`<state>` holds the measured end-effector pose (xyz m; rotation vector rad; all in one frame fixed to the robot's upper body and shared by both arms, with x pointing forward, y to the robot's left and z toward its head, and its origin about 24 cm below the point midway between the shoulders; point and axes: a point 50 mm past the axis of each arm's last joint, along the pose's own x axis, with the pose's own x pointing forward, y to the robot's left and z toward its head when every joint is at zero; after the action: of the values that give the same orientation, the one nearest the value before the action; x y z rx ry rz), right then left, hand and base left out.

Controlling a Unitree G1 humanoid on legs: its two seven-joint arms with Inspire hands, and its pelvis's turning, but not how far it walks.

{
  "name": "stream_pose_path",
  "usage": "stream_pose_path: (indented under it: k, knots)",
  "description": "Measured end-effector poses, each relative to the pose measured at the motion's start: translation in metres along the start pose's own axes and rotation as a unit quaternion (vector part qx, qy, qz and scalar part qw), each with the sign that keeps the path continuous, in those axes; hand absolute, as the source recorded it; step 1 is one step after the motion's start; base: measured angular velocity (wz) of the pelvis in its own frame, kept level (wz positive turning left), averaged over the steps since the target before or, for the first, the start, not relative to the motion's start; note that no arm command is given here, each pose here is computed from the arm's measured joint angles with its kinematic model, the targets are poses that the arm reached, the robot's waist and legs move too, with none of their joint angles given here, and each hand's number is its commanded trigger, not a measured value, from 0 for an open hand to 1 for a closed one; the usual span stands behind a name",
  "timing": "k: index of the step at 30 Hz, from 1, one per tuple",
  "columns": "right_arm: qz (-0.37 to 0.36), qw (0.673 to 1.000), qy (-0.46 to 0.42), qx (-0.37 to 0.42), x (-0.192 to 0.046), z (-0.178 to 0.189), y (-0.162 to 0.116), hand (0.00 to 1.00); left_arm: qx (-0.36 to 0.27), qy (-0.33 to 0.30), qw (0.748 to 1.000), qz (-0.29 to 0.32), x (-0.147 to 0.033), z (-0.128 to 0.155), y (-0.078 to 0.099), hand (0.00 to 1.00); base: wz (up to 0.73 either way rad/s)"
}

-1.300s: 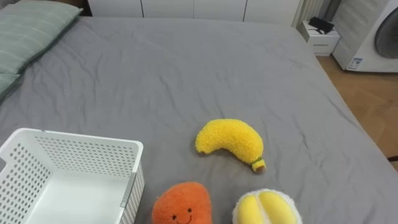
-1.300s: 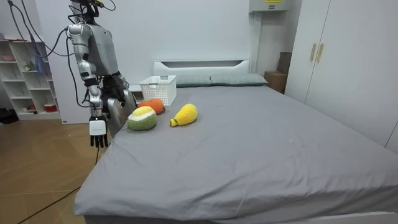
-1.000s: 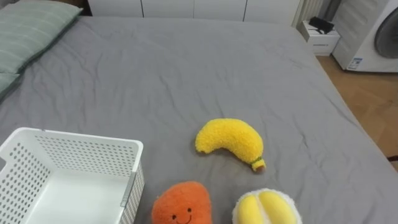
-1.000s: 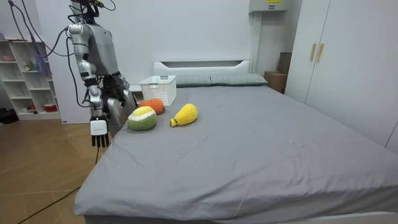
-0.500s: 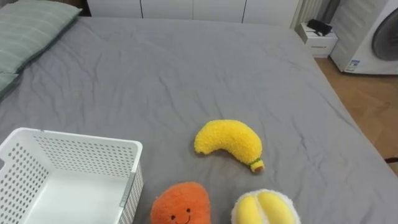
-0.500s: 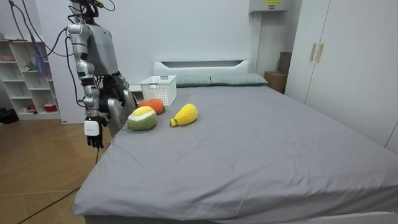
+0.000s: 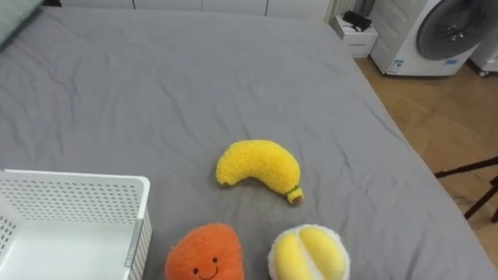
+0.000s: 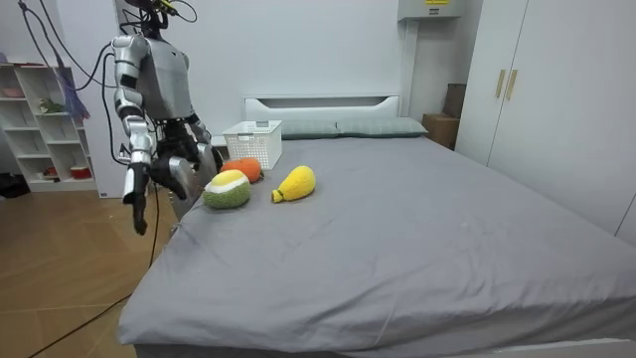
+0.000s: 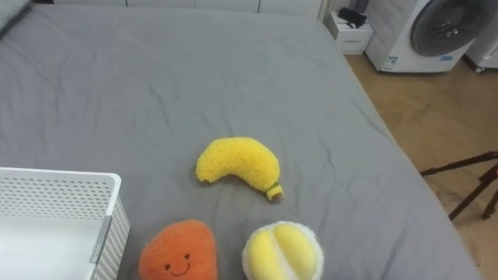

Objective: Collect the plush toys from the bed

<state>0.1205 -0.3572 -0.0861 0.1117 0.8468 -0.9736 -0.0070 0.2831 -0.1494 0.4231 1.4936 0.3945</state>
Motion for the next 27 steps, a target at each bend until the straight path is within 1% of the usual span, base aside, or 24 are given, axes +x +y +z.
stream_pose_path:
  k: [1,3,7,10,14,17,22,24,27]
  knots:
    - [0.005,0.999,-0.038,0.009,-0.003,0.016,0.004,0.00,0.000,-0.002,1.000,0.004,-0.001,-0.003,0.001,0.00,0.00]
    - [0.009,0.996,-0.088,0.023,-0.008,0.037,0.009,0.00,0.002,-0.005,1.000,0.008,-0.001,-0.003,0.001,0.00,0.00]
    - [0.019,0.987,-0.155,0.037,-0.020,0.065,0.014,0.00,0.005,-0.005,1.000,0.004,-0.002,-0.005,-0.003,0.00,0.00]
    - [0.034,0.982,-0.185,0.029,-0.029,0.073,0.020,0.00,0.002,-0.005,1.000,0.006,-0.003,-0.005,-0.009,0.00,0.00]
    - [0.066,0.975,-0.210,0.004,-0.038,0.075,0.032,0.00,0.003,-0.008,1.000,0.003,-0.003,-0.006,-0.011,0.00,0.00]
    - [0.103,0.970,-0.221,-0.020,-0.045,0.075,0.048,0.00,0.016,-0.011,1.000,-0.002,-0.004,-0.007,-0.014,0.00,0.00]
    - [0.186,0.957,-0.210,-0.069,-0.054,0.061,0.073,0.00,0.022,-0.014,1.000,-0.004,-0.004,-0.006,-0.015,0.00,0.00]
    - [0.209,0.953,-0.204,-0.075,-0.056,0.055,0.080,0.00,0.026,-0.020,0.999,-0.004,-0.005,-0.003,-0.016,0.00,0.04]
    - [0.237,0.946,-0.192,-0.113,-0.056,0.045,0.086,0.00,0.031,-0.027,0.999,-0.004,-0.005,0.000,-0.016,0.00,0.01]
